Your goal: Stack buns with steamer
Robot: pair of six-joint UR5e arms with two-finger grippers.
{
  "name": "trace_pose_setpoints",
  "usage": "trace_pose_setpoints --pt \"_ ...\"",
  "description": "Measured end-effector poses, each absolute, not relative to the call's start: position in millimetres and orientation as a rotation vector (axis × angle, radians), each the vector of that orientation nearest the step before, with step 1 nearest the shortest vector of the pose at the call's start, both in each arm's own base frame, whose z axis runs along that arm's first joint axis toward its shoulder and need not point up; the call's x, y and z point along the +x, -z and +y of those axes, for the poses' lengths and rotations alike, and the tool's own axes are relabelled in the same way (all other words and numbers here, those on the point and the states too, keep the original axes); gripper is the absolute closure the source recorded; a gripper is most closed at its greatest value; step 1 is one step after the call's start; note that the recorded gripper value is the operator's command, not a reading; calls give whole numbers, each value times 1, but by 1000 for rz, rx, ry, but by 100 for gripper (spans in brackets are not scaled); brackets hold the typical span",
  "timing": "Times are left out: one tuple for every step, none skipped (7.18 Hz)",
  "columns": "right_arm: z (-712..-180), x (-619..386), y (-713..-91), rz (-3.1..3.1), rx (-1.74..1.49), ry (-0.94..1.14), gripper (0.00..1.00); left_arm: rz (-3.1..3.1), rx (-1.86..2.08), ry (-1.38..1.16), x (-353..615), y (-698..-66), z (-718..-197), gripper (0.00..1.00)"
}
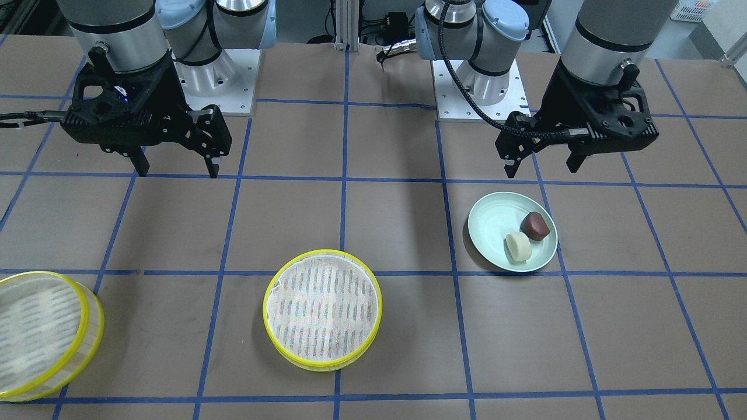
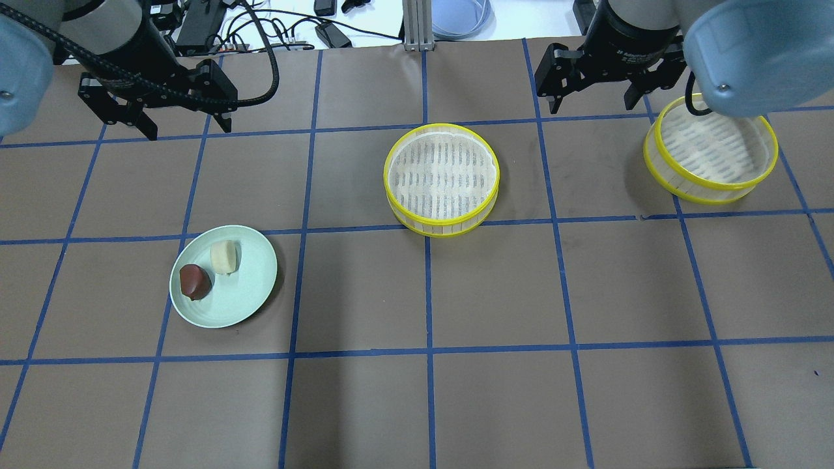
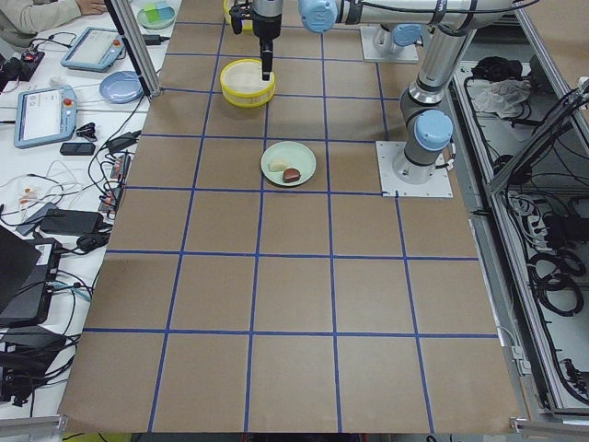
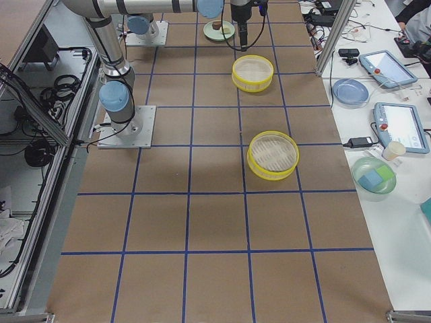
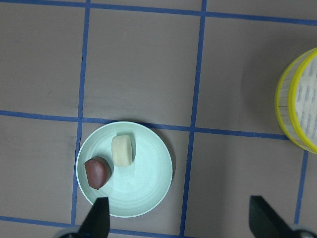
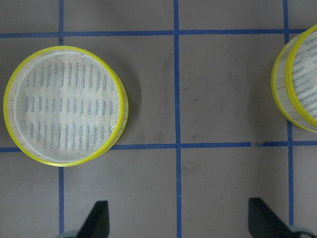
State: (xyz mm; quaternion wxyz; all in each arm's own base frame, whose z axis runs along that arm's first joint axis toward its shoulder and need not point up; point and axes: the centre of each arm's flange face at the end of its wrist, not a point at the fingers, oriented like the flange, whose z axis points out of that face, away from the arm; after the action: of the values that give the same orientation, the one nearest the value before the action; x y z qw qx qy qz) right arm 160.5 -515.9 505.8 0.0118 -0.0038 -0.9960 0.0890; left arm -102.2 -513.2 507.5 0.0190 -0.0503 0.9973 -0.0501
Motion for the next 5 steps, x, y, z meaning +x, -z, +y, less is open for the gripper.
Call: trace_pose_setpoints --pt "-515 160 -507 -3104 -15 -287 0 3096 -156 156 -102 -508 -512 0" --pt "-515 160 -508 -3103 -25 -289 0 3093 -156 153 -102 -509 -512 0" --pt "-515 158 -508 -3103 -36 -285 0 3094 -156 148 -103 -508 -510 0" --pt "-517 154 -507 -3102 -49 -286 0 3097 -157 144 -103 -506 -509 0" --pt "-523 142 -507 -3099 -75 -303 0 3096 -161 142 -102 -505 -509 0"
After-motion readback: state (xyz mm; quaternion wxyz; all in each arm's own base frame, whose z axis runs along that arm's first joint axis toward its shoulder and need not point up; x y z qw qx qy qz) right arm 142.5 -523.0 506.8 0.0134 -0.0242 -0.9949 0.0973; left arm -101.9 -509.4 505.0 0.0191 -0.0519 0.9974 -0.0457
